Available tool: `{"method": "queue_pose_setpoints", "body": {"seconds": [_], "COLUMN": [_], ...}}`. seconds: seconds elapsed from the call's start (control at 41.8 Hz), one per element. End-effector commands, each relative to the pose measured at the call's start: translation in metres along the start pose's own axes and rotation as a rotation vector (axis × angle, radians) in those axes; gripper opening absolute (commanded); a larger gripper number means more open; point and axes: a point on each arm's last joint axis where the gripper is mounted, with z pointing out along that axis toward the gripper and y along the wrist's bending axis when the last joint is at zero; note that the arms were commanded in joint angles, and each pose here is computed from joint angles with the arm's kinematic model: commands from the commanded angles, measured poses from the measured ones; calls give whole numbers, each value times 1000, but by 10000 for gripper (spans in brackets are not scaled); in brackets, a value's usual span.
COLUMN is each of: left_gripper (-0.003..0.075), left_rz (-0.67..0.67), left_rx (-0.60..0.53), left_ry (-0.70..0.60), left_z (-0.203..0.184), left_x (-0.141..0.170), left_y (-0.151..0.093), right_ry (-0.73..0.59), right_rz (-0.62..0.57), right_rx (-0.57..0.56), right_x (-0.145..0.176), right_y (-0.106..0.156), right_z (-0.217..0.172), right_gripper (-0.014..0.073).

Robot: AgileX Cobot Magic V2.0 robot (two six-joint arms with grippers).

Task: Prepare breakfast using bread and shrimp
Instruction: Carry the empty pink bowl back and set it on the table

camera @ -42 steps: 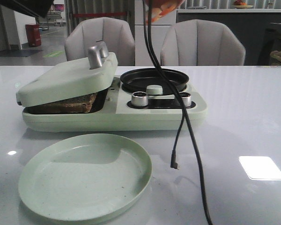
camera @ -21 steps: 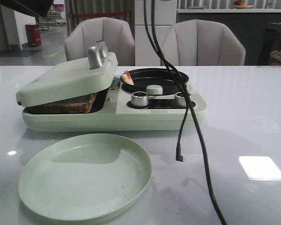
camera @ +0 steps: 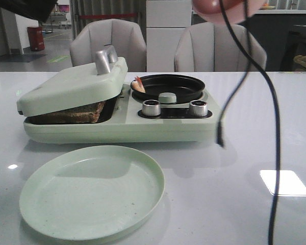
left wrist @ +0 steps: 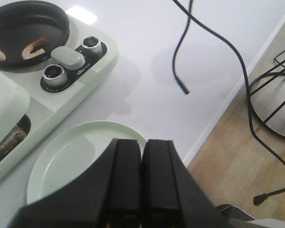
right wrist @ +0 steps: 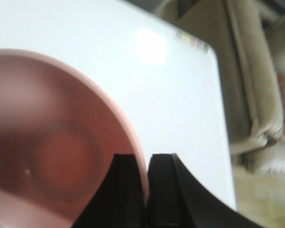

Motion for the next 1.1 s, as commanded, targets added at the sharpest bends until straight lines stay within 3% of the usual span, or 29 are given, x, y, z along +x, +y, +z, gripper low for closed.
{"method": "queue_pose_setpoints", "body": {"seconds": [0.0,0.454,0.693,0.885,0.98,1.076], "left_gripper": [101,101,101,101,102,102], "left_rz": [-10,-12,-34,-34,-34,-34], "left_rx": [-22,-3,10,10,10,10], "left_ry": [-105,-76,-83,-83,-83,-83], "left_z": [-9,-9,-9,-9,-9,-9], "left_x": [-15,-12,-13,-13,-13,-13], "left_y": [0,-2,-3,-3,-3,-3], "right_ry": [-58,245,215,220,244,252], "right_rz": [30,305,450,457,453,451], "right_rx": [-34,-368,-416,-403,-406,-407], "right_x": [17,178,208,211,215,216], "right_y": [-29,-59,-58,-48,-44,-43], "right_z": [-19,49,82,109,118,120], "right_gripper": [43,43,43,54,133,317]}}
